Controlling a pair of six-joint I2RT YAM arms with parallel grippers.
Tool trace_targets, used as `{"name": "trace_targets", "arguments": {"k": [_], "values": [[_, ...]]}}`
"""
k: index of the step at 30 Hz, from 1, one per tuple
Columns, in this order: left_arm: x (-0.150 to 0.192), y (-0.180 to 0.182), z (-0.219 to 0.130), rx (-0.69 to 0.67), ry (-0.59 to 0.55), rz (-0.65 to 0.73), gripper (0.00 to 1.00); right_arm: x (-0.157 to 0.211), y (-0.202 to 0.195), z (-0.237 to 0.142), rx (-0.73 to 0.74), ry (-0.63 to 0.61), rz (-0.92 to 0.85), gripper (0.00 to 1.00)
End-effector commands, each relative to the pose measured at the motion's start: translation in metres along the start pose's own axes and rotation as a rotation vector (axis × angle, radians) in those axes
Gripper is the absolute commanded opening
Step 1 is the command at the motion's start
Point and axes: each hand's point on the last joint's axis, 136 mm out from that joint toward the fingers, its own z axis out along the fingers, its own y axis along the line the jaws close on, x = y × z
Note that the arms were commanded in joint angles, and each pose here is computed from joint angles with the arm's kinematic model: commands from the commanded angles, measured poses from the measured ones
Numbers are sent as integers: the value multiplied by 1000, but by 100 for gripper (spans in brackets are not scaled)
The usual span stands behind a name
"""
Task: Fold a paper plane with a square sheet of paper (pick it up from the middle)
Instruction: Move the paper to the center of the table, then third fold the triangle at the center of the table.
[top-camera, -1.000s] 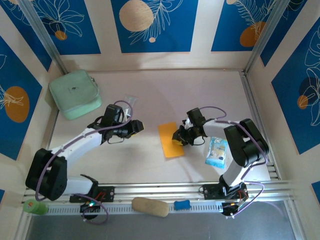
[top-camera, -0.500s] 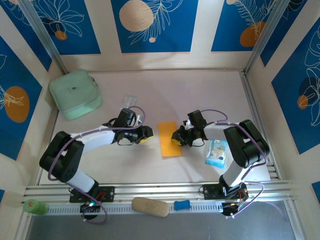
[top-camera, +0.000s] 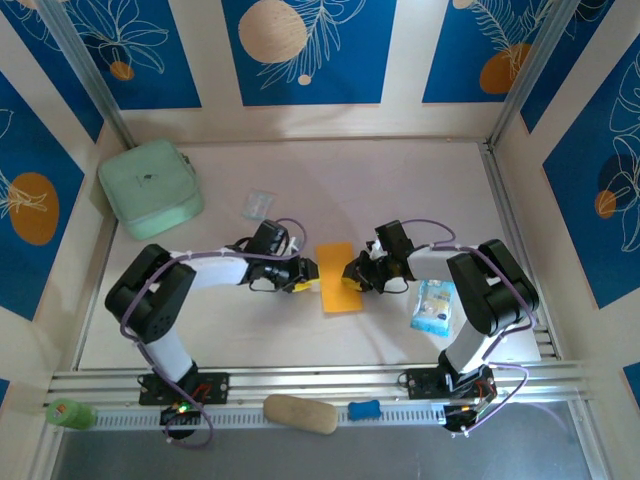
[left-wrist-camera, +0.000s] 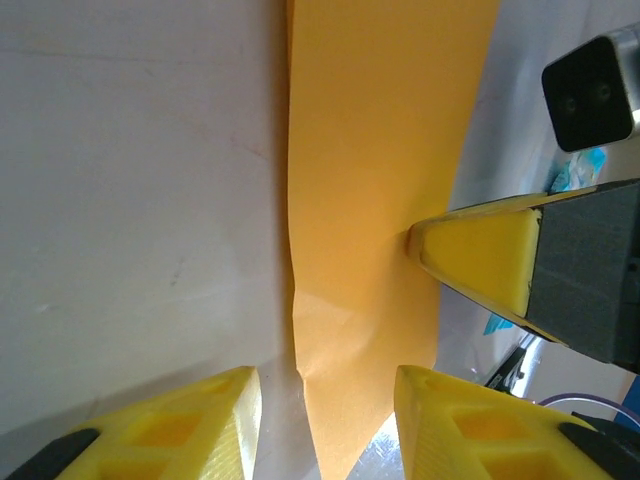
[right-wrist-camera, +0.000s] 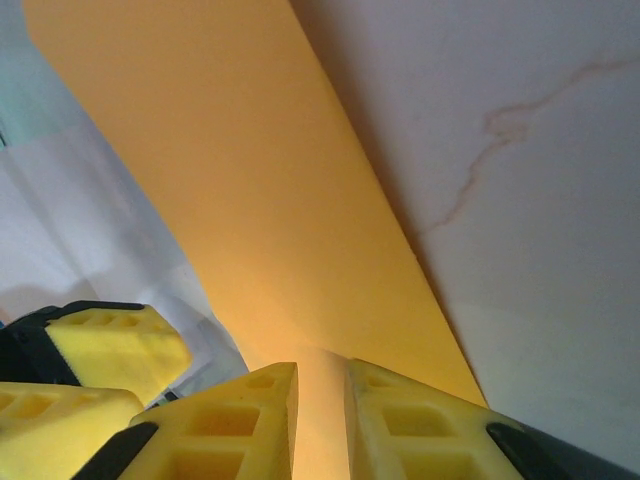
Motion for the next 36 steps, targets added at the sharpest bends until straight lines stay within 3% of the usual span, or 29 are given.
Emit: {"name": "trace_targets", "arguments": {"k": [1, 16, 20, 36], "values": [[7, -8, 10, 5, 46, -4, 37, 8, -16, 5, 34, 23, 47, 20], [17, 4, 27, -60, 106, -34, 35, 8, -17, 6, 27, 25, 56, 20], [17, 3, 31, -55, 110, -34, 28, 8, -15, 6, 23, 28, 54, 21], [10, -7, 28, -30, 84, -7, 22, 8, -11, 5, 16, 33, 41, 21]]}}
